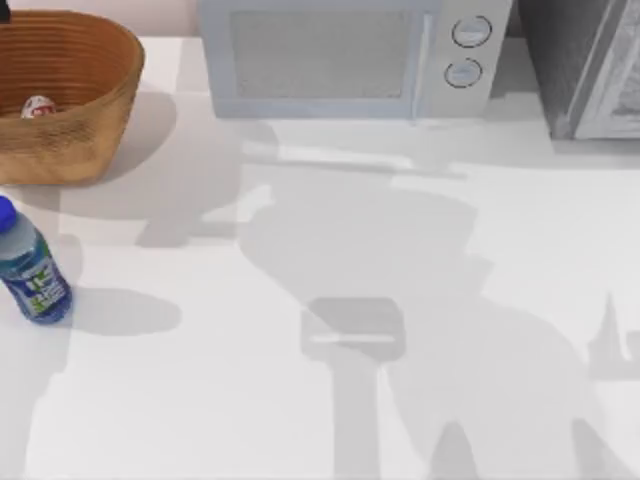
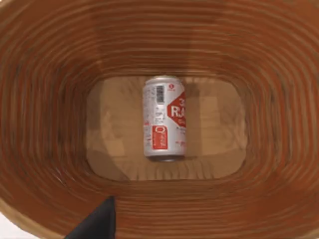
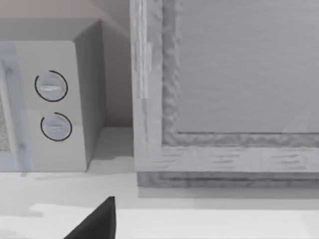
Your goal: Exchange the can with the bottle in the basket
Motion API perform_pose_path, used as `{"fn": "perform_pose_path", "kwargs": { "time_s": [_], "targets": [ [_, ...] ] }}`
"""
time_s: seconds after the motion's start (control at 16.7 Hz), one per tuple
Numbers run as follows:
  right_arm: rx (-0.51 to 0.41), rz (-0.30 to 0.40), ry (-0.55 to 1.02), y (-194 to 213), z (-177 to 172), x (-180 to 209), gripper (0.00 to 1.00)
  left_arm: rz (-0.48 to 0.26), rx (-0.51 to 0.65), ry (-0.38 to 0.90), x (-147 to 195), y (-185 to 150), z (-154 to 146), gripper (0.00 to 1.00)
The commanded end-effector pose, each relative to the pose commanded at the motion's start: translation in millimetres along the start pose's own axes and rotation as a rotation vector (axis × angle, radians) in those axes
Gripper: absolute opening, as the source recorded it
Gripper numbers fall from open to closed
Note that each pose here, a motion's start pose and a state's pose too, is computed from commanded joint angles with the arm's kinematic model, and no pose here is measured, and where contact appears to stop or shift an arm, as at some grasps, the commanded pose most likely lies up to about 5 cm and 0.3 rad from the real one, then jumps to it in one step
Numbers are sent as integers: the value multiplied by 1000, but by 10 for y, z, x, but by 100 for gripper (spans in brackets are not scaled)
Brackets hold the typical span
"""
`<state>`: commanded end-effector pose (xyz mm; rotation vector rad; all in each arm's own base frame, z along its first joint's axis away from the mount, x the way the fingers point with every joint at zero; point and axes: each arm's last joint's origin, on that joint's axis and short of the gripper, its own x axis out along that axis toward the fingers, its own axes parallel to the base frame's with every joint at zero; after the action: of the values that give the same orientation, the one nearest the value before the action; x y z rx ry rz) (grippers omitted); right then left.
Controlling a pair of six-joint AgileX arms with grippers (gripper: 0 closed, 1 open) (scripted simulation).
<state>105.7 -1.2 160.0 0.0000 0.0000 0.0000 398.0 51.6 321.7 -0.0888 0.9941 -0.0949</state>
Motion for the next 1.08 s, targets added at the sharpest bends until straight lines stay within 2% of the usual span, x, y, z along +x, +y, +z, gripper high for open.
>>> {"fn": "perform_pose_path", "kwargs": {
  "time_s": [0.24,0.54,0.72,1.08],
  "targets": [
    [0,0,0,0,0,0,100,-49,-34,190,792,247,247,100],
    [0,0,0,0,0,0,100,-99,-63,344,1514,437,234,100],
    [0,0,0,0,0,0,100,-111,-70,380,1686,477,200,100],
    [0,0,0,0,0,0,100,-113,-61,372,1679,438,218,100]
  ]
}}
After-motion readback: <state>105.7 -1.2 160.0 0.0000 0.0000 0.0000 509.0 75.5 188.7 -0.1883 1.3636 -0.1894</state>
